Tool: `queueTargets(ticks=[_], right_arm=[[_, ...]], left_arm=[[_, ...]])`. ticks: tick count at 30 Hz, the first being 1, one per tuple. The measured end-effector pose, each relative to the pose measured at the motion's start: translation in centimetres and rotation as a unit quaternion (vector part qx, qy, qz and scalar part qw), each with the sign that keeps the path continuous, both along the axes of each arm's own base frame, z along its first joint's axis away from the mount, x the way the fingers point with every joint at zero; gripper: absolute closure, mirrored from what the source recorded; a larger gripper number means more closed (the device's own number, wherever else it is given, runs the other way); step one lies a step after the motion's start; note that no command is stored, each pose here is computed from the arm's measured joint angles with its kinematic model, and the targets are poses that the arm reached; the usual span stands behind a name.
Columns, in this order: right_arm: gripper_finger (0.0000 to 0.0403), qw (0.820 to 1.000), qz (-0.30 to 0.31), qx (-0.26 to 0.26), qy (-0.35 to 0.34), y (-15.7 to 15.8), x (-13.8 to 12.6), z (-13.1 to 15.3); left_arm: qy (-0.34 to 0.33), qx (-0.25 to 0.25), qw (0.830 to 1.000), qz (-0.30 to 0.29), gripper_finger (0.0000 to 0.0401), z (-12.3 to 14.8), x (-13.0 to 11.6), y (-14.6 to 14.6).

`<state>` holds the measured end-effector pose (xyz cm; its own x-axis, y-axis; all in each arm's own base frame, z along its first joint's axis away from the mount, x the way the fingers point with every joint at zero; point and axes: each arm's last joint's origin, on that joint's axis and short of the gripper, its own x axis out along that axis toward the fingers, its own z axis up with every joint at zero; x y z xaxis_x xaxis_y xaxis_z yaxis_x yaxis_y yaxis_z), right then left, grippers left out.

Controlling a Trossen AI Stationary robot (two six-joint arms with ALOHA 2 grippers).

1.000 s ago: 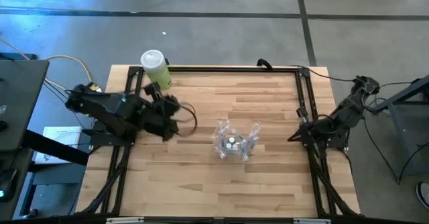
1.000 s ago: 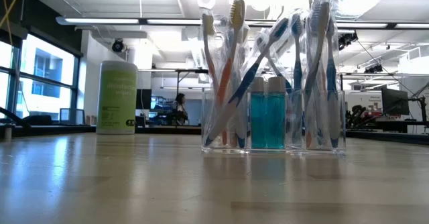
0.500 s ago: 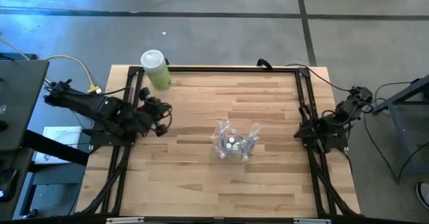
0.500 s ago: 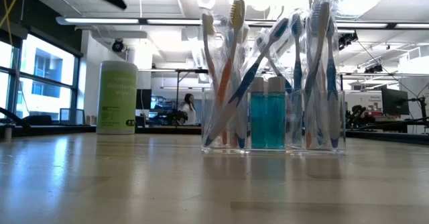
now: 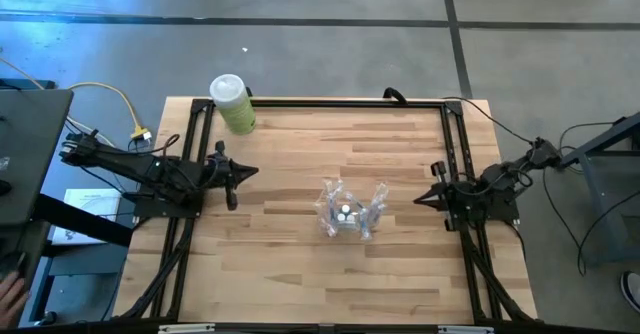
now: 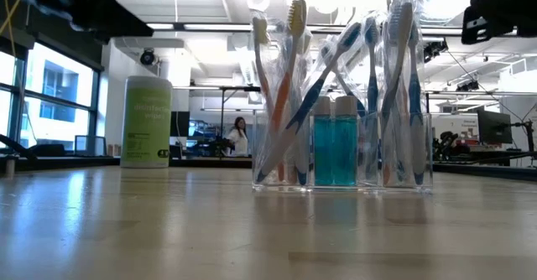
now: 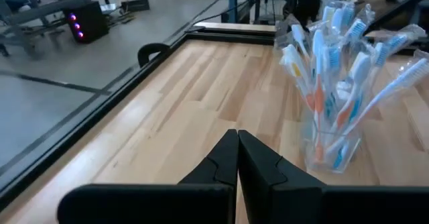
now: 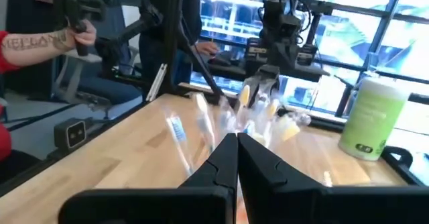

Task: Pick & Place toothbrushing station
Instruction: Return to Home Position

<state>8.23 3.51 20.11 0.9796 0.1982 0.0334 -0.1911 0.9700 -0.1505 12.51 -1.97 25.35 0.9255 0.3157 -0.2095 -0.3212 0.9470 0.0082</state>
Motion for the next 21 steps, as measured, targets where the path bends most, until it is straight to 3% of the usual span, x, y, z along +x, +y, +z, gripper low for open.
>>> queueTargets(ticks=[9,21], right_arm=[[0.0401,1.0,0.0,0.017,0.017,-0.3,0.8,-2.2],[0.0401,1.0,0.006,0.024,0.017,-0.6,1.3,-3.4]], left_arm=[[-0.039,-0.016,0.999,-0.027,0.0399,-4.6,-0.5,0.0],[0.017,-0.023,0.998,-0.063,0.0399,-8.9,-0.8,-0.2]])
